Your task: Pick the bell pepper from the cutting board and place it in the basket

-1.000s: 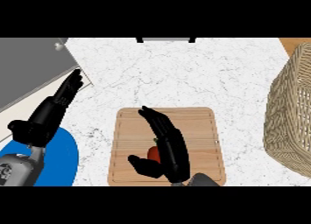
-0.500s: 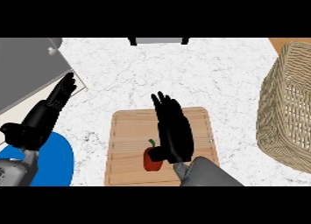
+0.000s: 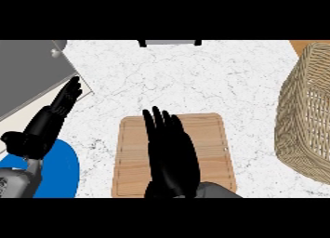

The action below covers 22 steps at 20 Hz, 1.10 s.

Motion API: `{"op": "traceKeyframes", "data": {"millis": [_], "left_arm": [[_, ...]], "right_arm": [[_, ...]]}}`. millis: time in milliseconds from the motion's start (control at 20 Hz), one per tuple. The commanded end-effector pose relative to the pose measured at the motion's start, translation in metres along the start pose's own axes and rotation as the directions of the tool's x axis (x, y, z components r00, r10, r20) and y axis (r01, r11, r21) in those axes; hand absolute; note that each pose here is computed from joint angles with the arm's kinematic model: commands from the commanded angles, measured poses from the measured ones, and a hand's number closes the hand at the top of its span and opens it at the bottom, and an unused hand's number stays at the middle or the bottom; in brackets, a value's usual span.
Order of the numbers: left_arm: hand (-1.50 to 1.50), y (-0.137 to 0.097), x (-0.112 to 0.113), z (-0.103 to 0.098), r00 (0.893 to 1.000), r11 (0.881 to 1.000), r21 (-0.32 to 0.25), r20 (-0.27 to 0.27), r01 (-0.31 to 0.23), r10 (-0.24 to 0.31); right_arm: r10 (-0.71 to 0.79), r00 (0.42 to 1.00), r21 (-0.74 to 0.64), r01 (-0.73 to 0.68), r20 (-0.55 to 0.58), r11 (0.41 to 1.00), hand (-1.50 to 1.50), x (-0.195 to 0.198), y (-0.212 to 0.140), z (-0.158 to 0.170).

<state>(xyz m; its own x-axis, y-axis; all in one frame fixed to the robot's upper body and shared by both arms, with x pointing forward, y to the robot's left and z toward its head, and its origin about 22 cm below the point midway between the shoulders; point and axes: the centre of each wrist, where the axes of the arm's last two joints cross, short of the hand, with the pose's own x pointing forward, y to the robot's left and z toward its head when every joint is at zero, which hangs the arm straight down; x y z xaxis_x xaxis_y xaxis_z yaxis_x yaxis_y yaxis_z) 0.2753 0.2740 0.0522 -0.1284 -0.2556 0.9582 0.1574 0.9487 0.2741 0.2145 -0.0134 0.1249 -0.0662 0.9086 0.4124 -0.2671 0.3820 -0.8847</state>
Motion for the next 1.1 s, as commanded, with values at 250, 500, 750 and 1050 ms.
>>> {"op": "traceKeyframes", "data": {"millis": [250,500,750,1050], "left_arm": [[0.00,-0.001,-0.008,0.010,1.000,1.000,-0.010,0.005,-0.005,0.005],[0.00,0.001,0.011,-0.006,1.000,1.000,-0.027,0.025,-0.008,0.009],[0.00,0.003,0.010,0.005,0.999,1.000,-0.019,0.033,0.003,-0.002],[0.00,0.006,0.013,-0.012,1.000,0.999,-0.027,0.006,-0.017,0.017]], "right_arm": [[0.052,0.988,-0.004,-0.054,-0.145,0.999,-1.50,-0.002,-0.047,0.059],[-0.001,0.986,-0.012,-0.001,-0.164,1.000,-1.50,-0.006,-0.047,0.053],[-0.064,0.984,-0.054,0.056,-0.168,0.997,-1.50,-0.015,-0.006,0.050],[-0.054,0.986,-0.086,0.041,-0.155,0.995,-1.50,-0.044,0.034,0.057]]}}
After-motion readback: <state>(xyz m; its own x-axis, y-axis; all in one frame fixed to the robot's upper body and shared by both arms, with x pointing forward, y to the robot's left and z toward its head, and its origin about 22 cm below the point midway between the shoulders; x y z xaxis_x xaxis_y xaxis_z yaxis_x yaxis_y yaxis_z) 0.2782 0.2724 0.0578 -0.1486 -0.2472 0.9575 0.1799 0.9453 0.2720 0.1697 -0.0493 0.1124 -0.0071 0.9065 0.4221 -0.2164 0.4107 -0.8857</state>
